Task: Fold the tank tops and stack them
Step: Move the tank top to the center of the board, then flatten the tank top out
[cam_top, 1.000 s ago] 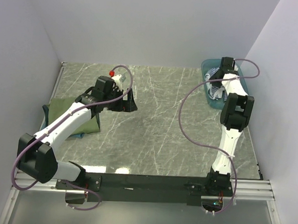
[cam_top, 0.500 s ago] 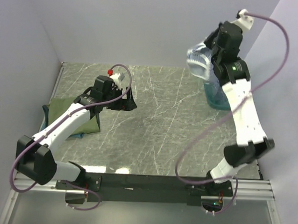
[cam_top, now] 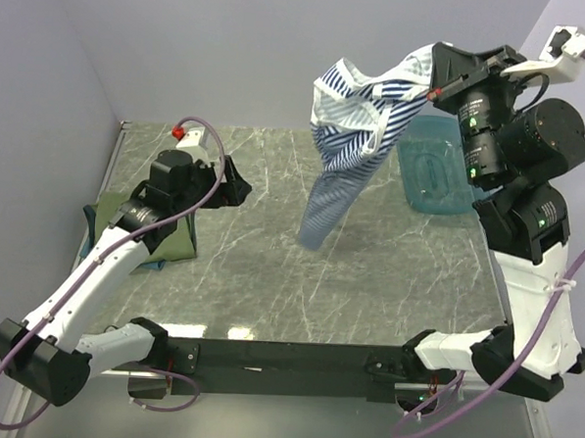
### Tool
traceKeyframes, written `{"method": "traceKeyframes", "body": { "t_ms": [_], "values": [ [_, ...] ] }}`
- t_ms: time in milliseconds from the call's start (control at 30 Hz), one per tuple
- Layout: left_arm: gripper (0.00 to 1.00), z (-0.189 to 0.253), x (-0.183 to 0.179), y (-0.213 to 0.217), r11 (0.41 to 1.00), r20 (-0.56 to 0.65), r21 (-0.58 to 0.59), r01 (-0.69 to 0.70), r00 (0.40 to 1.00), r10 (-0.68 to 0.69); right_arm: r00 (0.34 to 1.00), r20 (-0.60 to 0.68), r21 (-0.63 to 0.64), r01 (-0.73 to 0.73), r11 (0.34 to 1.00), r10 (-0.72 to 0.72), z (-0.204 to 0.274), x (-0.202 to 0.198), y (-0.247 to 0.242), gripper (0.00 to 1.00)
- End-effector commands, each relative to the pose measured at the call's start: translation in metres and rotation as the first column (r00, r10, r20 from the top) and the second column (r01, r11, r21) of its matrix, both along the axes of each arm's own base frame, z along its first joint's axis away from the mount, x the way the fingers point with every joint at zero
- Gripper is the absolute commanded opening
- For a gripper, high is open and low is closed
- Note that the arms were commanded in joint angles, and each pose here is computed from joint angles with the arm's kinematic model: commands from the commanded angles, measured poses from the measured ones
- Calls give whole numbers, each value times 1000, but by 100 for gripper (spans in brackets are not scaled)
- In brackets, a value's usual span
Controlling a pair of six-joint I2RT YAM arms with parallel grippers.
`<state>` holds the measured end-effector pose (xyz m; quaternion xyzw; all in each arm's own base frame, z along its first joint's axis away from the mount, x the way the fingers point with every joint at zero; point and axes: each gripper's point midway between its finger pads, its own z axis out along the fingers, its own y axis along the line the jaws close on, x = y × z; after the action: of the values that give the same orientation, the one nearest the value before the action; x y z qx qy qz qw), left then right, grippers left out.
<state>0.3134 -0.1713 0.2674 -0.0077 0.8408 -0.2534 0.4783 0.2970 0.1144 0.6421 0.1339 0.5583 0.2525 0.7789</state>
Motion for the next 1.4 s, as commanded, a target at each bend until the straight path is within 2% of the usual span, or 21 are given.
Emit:
{"method": "traceKeyframes", "body": {
  "t_ms": [0, 33, 100, 133, 167, 233, 267, 333, 400, 433, 467, 500, 567, 633, 700, 767, 867, 900, 1000, 1133, 1367],
  "values": [
    [91, 11, 2, 4, 998, 30, -46, -46, 998, 47, 995, -84, -7, -55, 998, 54, -33, 17, 22, 0],
    [90, 7, 0, 2, 998, 20, -52, -36, 999, 38, 988, -140, -27, -65, 998, 60, -56, 29, 31, 0],
    [90, 3, -2, -5, 997, 11, -80, -11, 1000, 12, 969, -228, -35, -102, 994, 91, -92, 51, 49, 9],
    [90, -7, -4, -9, 995, -23, -98, -2, 1000, -1, 958, -271, -48, -107, 993, 90, -110, 66, 53, 32],
    [91, -9, -3, -11, 994, -22, -113, 5, 1000, -7, 918, -382, -86, -147, 985, 103, -152, 94, 70, 44],
    [92, -30, -7, -19, 990, -91, -139, 14, 996, -27, 858, -500, -102, -189, 977, 114, -194, 121, 87, 60],
    [92, -35, -7, -22, 988, -101, -150, 25, 994, -40, 799, -597, -135, -188, 973, 72, -233, 145, 92, 61],
    [93, -50, -16, -36, 975, -148, -210, 76, 983, -109, 737, -675, -167, -185, 968, 24, -276, 161, 93, 63],
    [93, -52, -26, -56, 947, -146, -284, 151, 969, -198, 729, -685, -180, -159, 971, -8, -293, 160, 86, 64],
    [93, -69, -35, -62, 942, -184, -294, 164, 957, -224, 678, -734, -196, -163, 967, -35, -333, 153, 79, 65],
    [92, -74, -43, -71, 931, -194, -310, 192, 946, -259, 732, -682, -153, -134, 979, -6, -310, 145, 69, 66],
    [92, -79, -56, -87, 918, -202, -322, 230, 931, -304, 731, -683, -141, -126, 982, -4, -317, 137, 64, 66],
    [90, -100, -65, -99, 924, -250, -305, 232, 916, -313, 709, -704, -150, -91, 984, -42, -339, 113, 44, 66],
    [88, -120, -85, -117, 910, -300, -313, 272, 881, -366, 639, -760, -185, -40, 982, -117, -381, 90, 24, 66],
    [84, -119, -97, -141, 872, -272, -347, 346, 852, -446, 637, -759, -183, -9, 983, -135, -389, 68, 9, 66],
    [83, -131, -104, -162, 859, -302, -328, 394, 817, -491, 597, -786, -199, 5, 980, -163, -421, 42, -6, 66],
    [83, -153, -109, -194, 859, -348, -237, 455, 786, -512, 535, -826, -183, 39, 982, -175, -461, 12, -20, 65],
    [83, -148, -106, -208, 856, -329, -228, 465, 790, -517, 520, -835, -180, 46, 983, -178, -470, 5, -23, 65],
    [81, -174, -102, -223, 866, -373, -183, 465, 782, -499, 473, -866, -164, 34, 986, -161, -498, -16, -27, 63],
    [76, -197, -77, -240, 891, -398, -92, 445, 803, -443, 405, -902, -160, 12, 987, -151, -529, -40, -30, 60],
    [70, -225, -68, -263, 870, -427, -46, 492, 777, -462, 324, -930, -187, -6, 982, -175, -560, -60, -37, 62]
  ]
}}
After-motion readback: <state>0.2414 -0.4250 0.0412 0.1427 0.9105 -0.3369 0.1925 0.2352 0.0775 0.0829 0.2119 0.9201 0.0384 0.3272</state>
